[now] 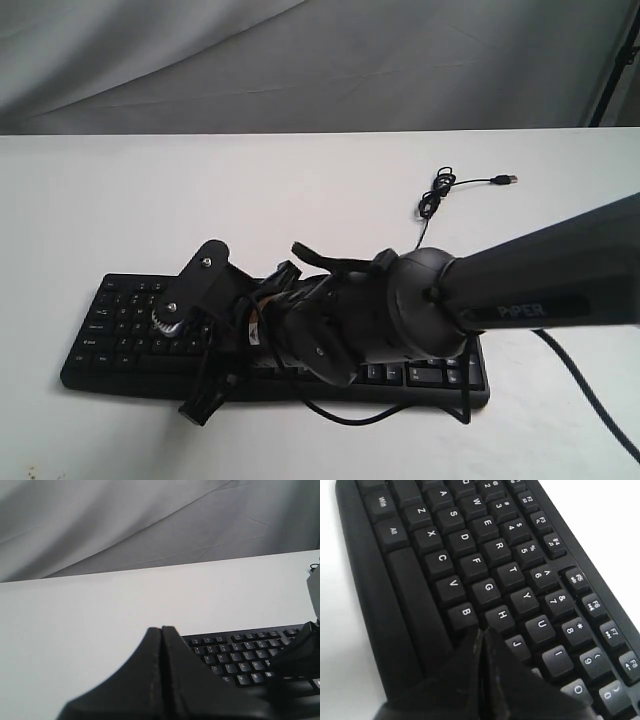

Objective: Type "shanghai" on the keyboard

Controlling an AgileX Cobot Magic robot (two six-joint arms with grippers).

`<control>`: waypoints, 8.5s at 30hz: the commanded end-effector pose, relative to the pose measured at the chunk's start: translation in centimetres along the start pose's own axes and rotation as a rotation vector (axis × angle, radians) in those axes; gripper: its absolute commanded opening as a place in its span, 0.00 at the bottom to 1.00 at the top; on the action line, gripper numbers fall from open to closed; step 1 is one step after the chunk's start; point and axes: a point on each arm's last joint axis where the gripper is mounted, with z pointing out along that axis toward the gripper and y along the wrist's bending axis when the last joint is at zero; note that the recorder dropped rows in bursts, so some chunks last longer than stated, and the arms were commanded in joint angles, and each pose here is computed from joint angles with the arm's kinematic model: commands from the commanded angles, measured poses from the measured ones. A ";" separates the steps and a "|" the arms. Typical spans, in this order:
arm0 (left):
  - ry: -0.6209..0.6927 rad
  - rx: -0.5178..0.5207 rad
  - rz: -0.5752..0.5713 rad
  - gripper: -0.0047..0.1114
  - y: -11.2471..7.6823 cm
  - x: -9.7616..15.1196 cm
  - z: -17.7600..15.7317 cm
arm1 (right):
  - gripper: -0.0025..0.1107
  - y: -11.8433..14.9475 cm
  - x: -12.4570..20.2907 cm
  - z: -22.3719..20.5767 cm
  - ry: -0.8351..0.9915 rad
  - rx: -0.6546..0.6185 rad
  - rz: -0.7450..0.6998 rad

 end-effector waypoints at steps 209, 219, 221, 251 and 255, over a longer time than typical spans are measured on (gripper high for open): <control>-0.004 0.004 -0.001 0.04 0.0 0.1 0.0 | 0.02 2.4 -7.6 7.6 -0.077 -0.035 -0.300; -0.004 0.004 -0.001 0.04 0.0 0.1 0.0 | 0.02 1.6 -9.6 4.1 -0.050 -0.027 -0.354; -0.004 0.004 -0.001 0.04 0.0 0.1 0.0 | 0.02 1.1 -9.3 3.0 -0.012 -0.027 -0.358; -0.004 0.004 -0.001 0.04 0.0 0.1 0.0 | 0.02 -3.5 -0.3 0.5 -0.018 0.061 -0.098; -0.004 0.004 -0.001 0.04 0.0 0.1 0.0 | 0.02 -3.5 -0.1 0.8 -0.022 0.064 -0.102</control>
